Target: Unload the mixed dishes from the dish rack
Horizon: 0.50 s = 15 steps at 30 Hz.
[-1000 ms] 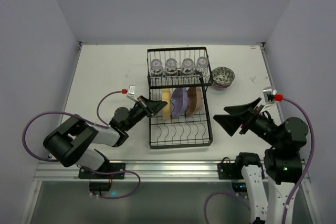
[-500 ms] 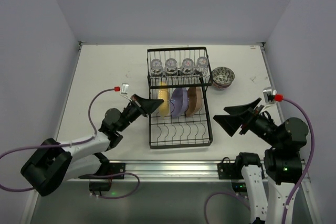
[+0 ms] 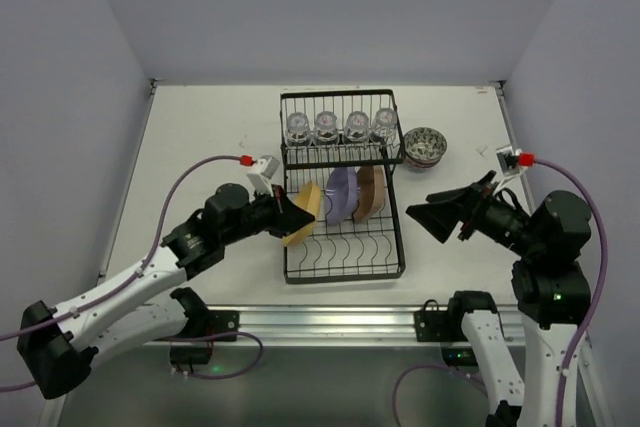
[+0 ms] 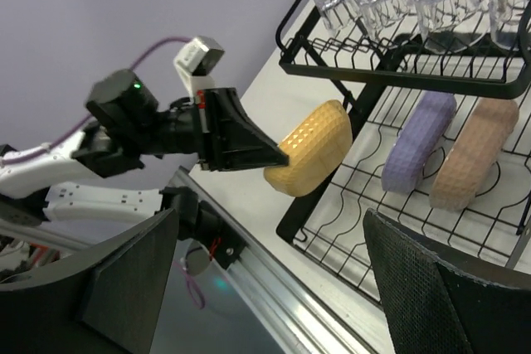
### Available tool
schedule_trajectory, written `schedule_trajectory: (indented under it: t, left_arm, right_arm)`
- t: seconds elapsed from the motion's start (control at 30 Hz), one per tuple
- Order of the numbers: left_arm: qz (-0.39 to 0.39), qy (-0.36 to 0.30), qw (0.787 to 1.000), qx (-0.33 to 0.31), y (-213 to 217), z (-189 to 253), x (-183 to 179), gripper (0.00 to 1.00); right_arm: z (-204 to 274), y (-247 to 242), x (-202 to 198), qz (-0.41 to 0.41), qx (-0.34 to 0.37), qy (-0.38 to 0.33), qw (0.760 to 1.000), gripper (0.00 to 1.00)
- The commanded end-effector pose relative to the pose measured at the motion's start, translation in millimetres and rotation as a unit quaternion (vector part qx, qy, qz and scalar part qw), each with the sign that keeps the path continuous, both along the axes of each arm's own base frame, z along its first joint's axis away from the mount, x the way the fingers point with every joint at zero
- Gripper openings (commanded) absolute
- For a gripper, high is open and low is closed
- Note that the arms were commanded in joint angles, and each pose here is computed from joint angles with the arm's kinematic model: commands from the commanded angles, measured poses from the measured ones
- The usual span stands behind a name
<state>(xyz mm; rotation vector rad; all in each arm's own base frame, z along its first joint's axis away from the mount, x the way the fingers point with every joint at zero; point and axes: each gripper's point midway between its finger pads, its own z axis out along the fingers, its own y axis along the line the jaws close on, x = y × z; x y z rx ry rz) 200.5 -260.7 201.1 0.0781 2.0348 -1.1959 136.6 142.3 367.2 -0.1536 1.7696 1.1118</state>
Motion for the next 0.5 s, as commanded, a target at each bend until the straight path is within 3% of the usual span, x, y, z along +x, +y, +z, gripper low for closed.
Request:
schedule_trajectory:
  t: [0.0,0.2,0.3,0.4,0.47]
  left_arm:
    - [-0.079,-0.012,0.986,0.144,7,1,-44,0.0]
    - [-0.131,-0.071,0.958,0.247,7,23,-79,0.0]
    - [-0.185,-0.111,0.932,0.29,-1,20,-97,0.0]
    - [-0.24,-0.176,0.895,0.332,-17,21,-119,0.0]
    - [-0.277,-0.232,0.857,0.367,-35,16,-148,0.0]
  right_arm:
    - [-7,7,3,0.031,-0.006,0.034,0.999,0.93]
    - [-40,23,13,0.068,-0.081,0.11,0.988,0.92]
    - [-50,32,9,0.082,-0.1,0.125,0.984,0.91]
    - [-68,39,8,0.086,-0.126,0.148,0.977,0.9]
    - [-84,43,7,0.087,-0.15,0.17,0.97,0.88]
